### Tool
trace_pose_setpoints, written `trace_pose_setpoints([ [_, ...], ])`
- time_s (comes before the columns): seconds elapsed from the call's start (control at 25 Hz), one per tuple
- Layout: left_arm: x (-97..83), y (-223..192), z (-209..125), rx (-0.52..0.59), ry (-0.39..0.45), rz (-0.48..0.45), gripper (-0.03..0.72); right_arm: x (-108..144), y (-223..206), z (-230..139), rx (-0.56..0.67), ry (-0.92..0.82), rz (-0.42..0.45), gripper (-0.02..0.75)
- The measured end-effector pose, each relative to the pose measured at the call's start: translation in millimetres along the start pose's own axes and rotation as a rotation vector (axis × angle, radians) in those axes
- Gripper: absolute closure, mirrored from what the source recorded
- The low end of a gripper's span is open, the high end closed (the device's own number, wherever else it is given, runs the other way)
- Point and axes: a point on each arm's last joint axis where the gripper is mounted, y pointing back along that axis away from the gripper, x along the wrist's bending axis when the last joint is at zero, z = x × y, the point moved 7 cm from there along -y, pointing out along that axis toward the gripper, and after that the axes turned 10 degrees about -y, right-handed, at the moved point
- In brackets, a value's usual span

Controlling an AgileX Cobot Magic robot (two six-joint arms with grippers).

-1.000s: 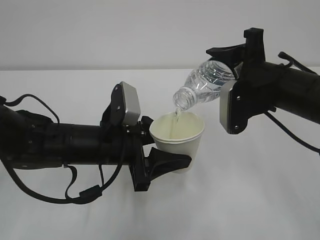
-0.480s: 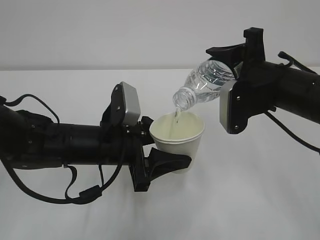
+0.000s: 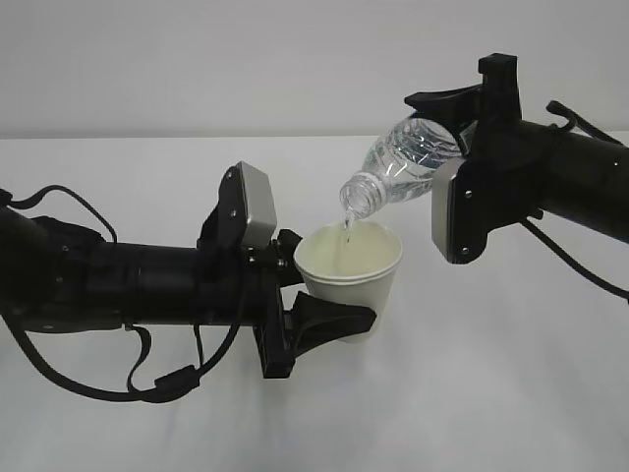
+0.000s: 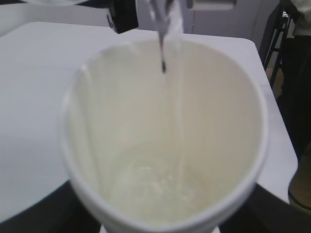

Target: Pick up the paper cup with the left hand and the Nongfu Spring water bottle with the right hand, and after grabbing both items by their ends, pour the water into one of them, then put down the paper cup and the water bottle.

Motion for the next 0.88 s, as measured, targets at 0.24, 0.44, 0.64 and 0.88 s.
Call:
trace_pose_setpoints([
  [0.24,-1.1,0.0,-1.0,0.006,-0.005,-0.007,0.238,0.0,0.0,0.0,0.000,0.004,0.000,0.291],
  [0.44,-2.4,0.0,-1.4,0.009,-0.011,-0.015,0.238,0.0,0.0,0.0,0.000,0.006,0.000,0.291],
  [0.64,-4.8,0.0,-2.2,0.013,-0.015,-0.030,0.238,0.0,0.0,0.0,0.000,0.008,0.000,0.291],
  [0.88,-6.4,0.1,-2.7,0.017,-0.009,-0.040,0.239,-0.1,0.0,0.0,0.000,0.008,-0.001,0.291],
])
